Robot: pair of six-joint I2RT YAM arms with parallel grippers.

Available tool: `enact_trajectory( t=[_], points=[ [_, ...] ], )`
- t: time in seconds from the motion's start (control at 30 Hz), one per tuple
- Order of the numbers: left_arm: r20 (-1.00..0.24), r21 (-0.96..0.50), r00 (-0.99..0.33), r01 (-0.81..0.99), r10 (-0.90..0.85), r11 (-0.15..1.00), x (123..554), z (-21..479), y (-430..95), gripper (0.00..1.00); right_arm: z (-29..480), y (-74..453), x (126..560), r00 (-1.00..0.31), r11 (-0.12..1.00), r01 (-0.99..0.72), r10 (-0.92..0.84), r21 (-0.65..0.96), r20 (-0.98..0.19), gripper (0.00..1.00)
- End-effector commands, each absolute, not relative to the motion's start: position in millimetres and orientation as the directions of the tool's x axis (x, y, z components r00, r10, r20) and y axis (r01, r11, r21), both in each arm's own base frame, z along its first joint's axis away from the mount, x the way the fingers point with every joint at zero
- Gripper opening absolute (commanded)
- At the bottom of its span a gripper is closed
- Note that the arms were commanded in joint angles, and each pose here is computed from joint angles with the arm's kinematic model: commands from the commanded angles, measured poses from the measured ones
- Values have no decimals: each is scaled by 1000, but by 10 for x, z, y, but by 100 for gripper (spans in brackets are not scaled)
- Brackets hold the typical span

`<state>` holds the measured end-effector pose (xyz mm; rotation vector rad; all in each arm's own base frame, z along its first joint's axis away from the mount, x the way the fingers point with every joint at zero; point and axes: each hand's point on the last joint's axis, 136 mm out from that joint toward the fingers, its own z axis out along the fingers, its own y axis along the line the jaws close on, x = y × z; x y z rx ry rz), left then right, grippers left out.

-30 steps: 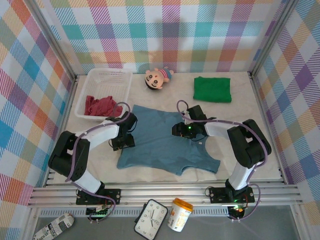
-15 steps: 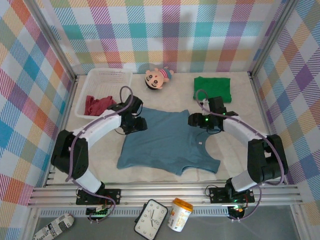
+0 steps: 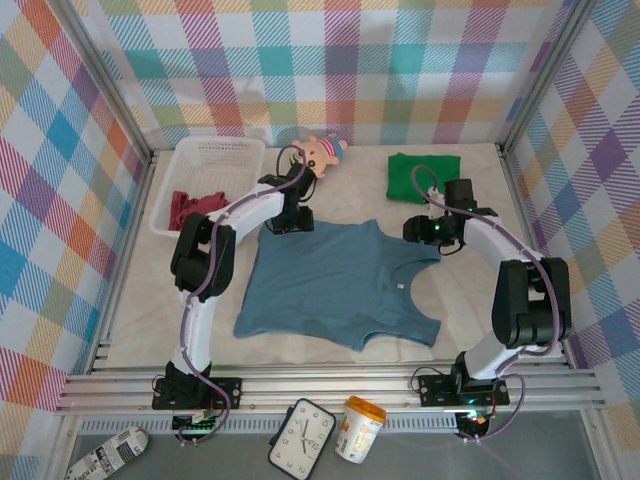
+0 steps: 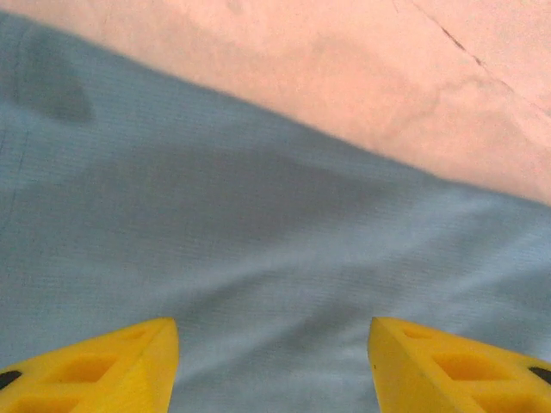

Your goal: Fold and stack the tank tops

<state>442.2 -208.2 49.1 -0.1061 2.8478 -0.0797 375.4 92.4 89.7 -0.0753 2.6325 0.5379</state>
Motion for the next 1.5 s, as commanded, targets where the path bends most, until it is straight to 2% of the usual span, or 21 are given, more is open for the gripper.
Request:
enact_trajectory(
  t=[0.0, 0.1, 0.27, 0.5, 0.6, 0.67, 0.77, 0.93, 1.03, 1.17, 1.33, 1.47],
  points=[
    [-280, -5, -959, -43, -43, 999, 4531, 506, -1946, 60, 989, 1317, 3787, -895, 847, -220, 22, 483, -445, 60],
    [-273, 27, -961, -51, -42, 998, 4627, 477, -1832, 60, 846, 1419, 3760, -916, 835, -187, 43, 517, -400, 60],
    [-287, 77, -957, -56, -32, 995, 4748, 508, -1654, 60, 480, 1261, 3714, -957, 873, -80, 67, 481, -282, 59],
    [-290, 124, -956, -72, -34, 990, 4907, 451, -1519, 59, 212, 874, 3630, -986, 938, 44, 96, 345, -136, 57],
    [-285, 127, -958, -71, -32, 989, 4960, 396, -1526, 58, 136, 680, 3618, -987, 952, 68, 107, 298, -116, 57],
    [-277, 126, -960, -69, -32, 990, 4988, 358, -1535, 58, 131, 571, 3640, -986, 958, 68, 107, 279, -126, 57],
    [-287, 48, -957, -51, -35, 998, 5077, 334, -1682, 57, 213, 551, 3699, -985, 951, 41, 91, 307, -149, 58],
    [-313, 2, -949, -51, -48, 999, 5258, 329, -1774, 55, 597, 740, 3902, -959, 918, -72, 44, 390, -280, 58],
    [-329, -40, -943, -40, -51, 998, 5350, 324, -1854, 54, 843, 830, 4051, -933, 912, -141, 9, 386, -361, 59],
    [-313, -71, -949, -13, -35, 997, 5373, 263, -1928, 52, 911, 931, 4196, -918, 908, -214, -62, 359, -391, 59],
    [-311, -75, -950, 8, -16, 997, 5378, 228, -1943, 44, 840, 1044, 4342, -892, 896, -330, -194, 296, -408, 58],
    [-327, -80, -945, 23, -5, 997, 5419, 240, -1958, 33, 703, 1092, 4453, -879, 888, -382, -263, 257, -397, 58]
  ],
)
